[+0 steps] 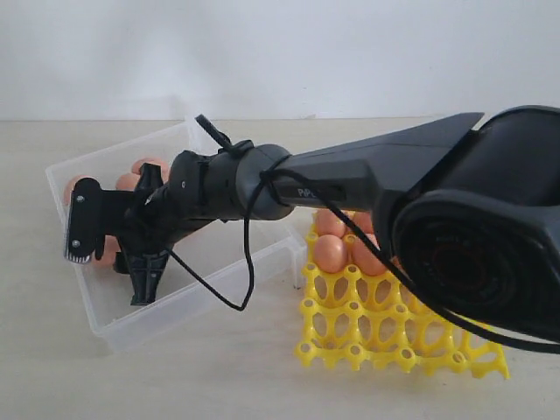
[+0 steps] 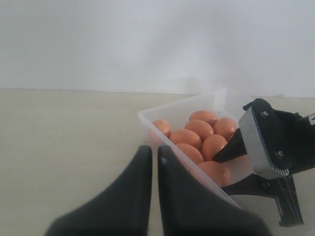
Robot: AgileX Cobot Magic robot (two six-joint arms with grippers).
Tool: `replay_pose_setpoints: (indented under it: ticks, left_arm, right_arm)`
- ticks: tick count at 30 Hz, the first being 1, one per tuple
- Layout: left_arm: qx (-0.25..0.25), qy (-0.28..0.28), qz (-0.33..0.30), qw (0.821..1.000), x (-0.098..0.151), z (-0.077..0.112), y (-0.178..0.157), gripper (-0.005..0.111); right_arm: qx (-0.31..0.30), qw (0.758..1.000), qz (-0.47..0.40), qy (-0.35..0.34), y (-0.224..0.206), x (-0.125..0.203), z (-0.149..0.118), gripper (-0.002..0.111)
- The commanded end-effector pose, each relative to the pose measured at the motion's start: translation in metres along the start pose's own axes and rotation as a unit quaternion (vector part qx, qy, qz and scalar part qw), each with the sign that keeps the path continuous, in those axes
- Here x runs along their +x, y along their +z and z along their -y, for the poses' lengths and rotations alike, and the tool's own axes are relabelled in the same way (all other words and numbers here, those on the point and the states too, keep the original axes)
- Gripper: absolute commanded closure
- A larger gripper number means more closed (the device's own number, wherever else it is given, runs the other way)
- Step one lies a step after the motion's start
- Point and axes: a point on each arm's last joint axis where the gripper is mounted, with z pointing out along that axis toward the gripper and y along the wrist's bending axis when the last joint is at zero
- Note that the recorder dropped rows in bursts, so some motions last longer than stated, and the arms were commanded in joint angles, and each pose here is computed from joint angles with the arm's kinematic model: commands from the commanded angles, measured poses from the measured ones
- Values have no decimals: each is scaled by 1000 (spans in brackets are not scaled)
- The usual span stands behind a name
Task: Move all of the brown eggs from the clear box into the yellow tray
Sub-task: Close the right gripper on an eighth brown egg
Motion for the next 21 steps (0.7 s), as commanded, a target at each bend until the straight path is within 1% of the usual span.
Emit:
replay_pose_setpoints:
  ticks: [1, 6, 8, 9, 12, 16, 17, 18, 19, 21]
  left_arm:
    - [-1, 0, 2, 1000, 0, 0, 0, 103]
    - [-1, 0, 2, 1000, 0, 0, 0, 103]
    - [-1, 0, 2, 1000, 0, 0, 0, 103]
    - [-1, 0, 2, 1000, 0, 0, 0, 103]
    - [-1, 0, 2, 1000, 0, 0, 0, 103]
    - [-1, 0, 2, 1000, 0, 0, 0, 103]
    - [-1, 0, 3, 1000, 0, 0, 0, 103]
    - [-1, 0, 3, 1000, 0, 0, 0, 103]
    - [-1, 0, 3, 1000, 0, 0, 0, 103]
    - [-1, 0, 3, 1000, 0, 0, 0, 103]
  right_arm:
    - [23, 1000, 16, -7, 6, -8, 12, 61]
    - [2, 1000, 21, 2, 11, -8, 9, 61]
    - [-7, 1000, 18, 3, 14, -6, 6, 64]
    - [-9, 1000, 17, 3, 15, -5, 5, 67]
    - [-10, 1000, 16, 3, 16, -4, 4, 80]
    - [26, 999, 20, 3, 16, -5, 11, 95]
    - [30, 999, 20, 6, 16, -5, 12, 101]
    - [30, 999, 21, 9, 15, -6, 12, 105]
    - [31, 999, 23, 23, 14, -7, 13, 108]
    - [37, 998, 28, 33, 11, -10, 16, 108]
